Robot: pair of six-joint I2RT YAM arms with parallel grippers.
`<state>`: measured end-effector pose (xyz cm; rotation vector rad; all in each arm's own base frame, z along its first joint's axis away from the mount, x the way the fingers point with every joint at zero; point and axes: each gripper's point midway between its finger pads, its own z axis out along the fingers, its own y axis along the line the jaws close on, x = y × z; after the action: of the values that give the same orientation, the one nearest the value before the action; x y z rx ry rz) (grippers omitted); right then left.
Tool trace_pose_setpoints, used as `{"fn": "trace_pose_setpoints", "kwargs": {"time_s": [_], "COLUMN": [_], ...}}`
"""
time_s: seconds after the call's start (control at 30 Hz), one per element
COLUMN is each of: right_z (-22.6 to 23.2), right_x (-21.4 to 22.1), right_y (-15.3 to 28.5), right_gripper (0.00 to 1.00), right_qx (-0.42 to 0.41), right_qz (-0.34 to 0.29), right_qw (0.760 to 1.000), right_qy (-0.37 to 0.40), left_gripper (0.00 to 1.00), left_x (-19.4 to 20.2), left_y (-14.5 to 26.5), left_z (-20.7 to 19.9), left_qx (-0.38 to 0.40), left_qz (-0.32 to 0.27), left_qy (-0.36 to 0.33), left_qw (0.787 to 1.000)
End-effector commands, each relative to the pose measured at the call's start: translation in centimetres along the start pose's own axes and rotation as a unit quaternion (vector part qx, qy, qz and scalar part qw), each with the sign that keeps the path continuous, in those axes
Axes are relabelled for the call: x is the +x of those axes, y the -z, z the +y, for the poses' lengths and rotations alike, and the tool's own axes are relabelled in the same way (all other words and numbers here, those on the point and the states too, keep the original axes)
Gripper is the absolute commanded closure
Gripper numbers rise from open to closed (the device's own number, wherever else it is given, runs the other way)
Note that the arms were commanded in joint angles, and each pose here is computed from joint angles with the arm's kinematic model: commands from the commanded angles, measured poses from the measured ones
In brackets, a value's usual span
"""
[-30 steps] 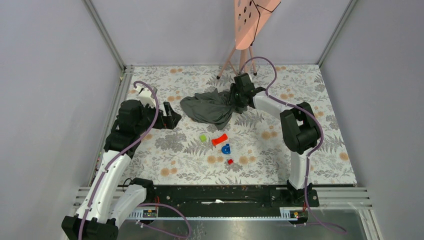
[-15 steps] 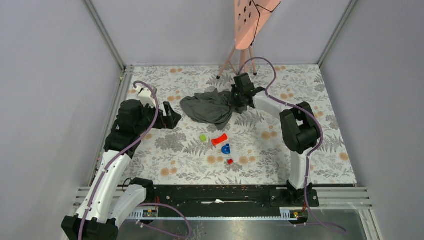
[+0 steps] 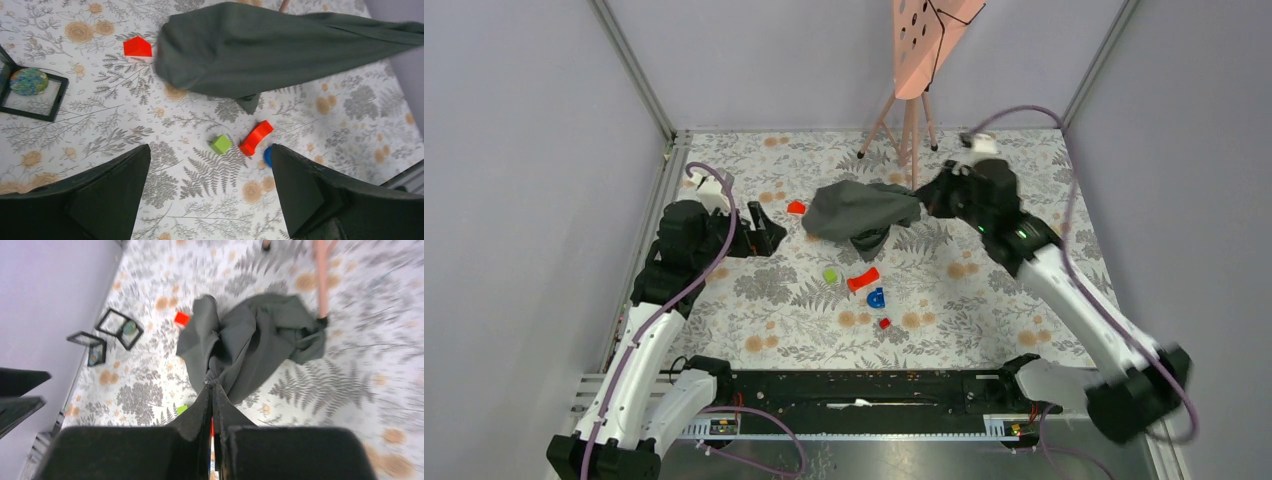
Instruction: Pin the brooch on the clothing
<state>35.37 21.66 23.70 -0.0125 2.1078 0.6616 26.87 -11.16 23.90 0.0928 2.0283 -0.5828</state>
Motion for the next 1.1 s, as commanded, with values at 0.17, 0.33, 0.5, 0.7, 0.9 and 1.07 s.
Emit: {"fn": "trace_pose_setpoints", "kwargs": {"time_s": [0.17,0.33,0.5,0.7,0.9,1.07], "right_z": [-12.2,-13.6,-12.4,-10.7,-8.7,-9.5], "right_x": [6.3,9.3,8.8,9.8,12.1,13.3], "right_y": [12.5,13.1,11.7,8.5,6.2,6.0], "right_gripper": [0.88,0.32,0.26,0.24,0.3,0.29], "right_qx": [0.228,0.23,0.209,0.175,0.11,0.121], "right_qz": [-0.081,-0.085,-0.061,0.002,0.036,0.048], "right_qw": [0.97,0.969,0.976,0.984,0.992,0.99], "right_qy": [0.006,-0.032,-0.017,-0.018,-0.056,-0.059], "left_gripper": [0.01,0.02,0.02,0.04,0.16,0.32], "left_x": [-0.4,2.0,3.6,4.7,3.7,3.3], "left_y": [-0.9,-3.3,-6.3,-12.6,-19.7,-25.0], "left_z": [-2.8,-4.8,-6.3,-4.3,-4.1,-4.3], "left_qx": [0.068,0.096,0.116,0.071,0.069,0.075], "left_qz": [-0.04,0.004,0.028,0.055,0.077,0.104], "left_qy": [0.09,0.107,0.12,0.118,0.122,0.127], "left_qw": [0.993,0.99,0.986,0.989,0.987,0.984]}}
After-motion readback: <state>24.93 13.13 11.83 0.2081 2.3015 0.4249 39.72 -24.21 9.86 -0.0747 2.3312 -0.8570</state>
